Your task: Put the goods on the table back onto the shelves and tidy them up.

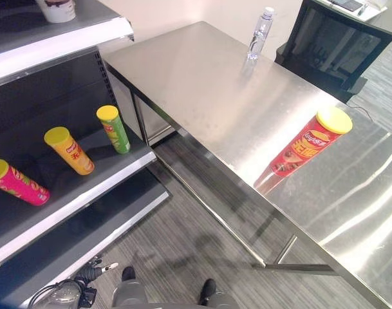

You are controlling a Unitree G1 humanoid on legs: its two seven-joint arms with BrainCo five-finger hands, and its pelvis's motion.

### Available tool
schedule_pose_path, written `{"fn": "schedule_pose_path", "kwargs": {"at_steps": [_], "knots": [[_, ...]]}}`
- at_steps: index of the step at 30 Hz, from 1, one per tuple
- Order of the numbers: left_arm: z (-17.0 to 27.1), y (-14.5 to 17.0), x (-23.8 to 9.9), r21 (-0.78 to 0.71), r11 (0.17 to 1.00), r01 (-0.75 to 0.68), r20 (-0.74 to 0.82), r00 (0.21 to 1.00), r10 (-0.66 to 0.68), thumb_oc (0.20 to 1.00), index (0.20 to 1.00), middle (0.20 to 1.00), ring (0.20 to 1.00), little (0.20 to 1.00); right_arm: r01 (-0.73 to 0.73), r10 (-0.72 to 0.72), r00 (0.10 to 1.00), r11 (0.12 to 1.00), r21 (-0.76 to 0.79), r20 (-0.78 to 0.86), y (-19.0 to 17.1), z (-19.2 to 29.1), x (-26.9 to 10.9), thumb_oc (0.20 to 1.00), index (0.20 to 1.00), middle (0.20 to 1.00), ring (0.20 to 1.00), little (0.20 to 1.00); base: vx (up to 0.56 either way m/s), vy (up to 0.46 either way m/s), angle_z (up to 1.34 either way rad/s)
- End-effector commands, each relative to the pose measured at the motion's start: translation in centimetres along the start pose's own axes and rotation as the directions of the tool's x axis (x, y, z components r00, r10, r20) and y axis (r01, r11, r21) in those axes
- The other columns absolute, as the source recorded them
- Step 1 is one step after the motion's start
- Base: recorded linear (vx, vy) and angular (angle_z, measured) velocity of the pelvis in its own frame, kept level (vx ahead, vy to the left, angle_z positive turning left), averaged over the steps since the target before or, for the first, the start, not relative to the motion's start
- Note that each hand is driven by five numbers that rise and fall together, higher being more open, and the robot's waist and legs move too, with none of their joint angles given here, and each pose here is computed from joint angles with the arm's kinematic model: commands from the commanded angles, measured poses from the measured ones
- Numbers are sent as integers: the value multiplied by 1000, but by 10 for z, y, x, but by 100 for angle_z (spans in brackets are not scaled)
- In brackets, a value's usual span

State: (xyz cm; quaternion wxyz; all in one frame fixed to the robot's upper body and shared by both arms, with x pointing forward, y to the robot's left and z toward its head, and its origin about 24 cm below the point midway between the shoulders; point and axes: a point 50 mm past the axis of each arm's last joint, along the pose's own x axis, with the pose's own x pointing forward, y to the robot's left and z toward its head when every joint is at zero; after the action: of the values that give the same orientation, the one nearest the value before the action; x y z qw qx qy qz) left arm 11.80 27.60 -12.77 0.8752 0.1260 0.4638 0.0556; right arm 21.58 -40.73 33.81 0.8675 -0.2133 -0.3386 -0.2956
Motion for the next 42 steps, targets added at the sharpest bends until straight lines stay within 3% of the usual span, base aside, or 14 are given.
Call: {"fn": "schedule_pose_path", "kwargs": {"at_steps": [1,5,22,37,42], "knots": [[15,11,2,-5,1000,-28,59,998,28,1000,1000,1000,1000,1000,-54,45,993,995,81,106,7,23,9,1000,1000,1000,1000,1000,66,225,28],[9,9,2,16,1000,-9,30,1000,8,1000,1000,1000,1000,1000,-216,215,976,974,75,13,24,3,-2,1000,1000,1000,1000,1000,30,166,10],[-18,3,-5,50,998,33,-41,999,-31,1000,1000,1000,1000,1000,-501,489,851,865,-21,-190,39,-27,-30,1000,1000,1000,1000,1000,2,42,-12],[-23,-11,-7,90,993,83,-57,995,-78,1000,1000,1000,1000,1000,-649,597,751,746,-149,-281,62,-39,-49,1000,1000,1000,1000,1000,13,-5,1],[-19,-16,-6,109,989,100,-44,994,-95,1000,1000,1000,1000,1000,-635,584,767,750,-183,-267,64,-38,-49,1000,1000,1000,1000,1000,34,-7,5]]}}
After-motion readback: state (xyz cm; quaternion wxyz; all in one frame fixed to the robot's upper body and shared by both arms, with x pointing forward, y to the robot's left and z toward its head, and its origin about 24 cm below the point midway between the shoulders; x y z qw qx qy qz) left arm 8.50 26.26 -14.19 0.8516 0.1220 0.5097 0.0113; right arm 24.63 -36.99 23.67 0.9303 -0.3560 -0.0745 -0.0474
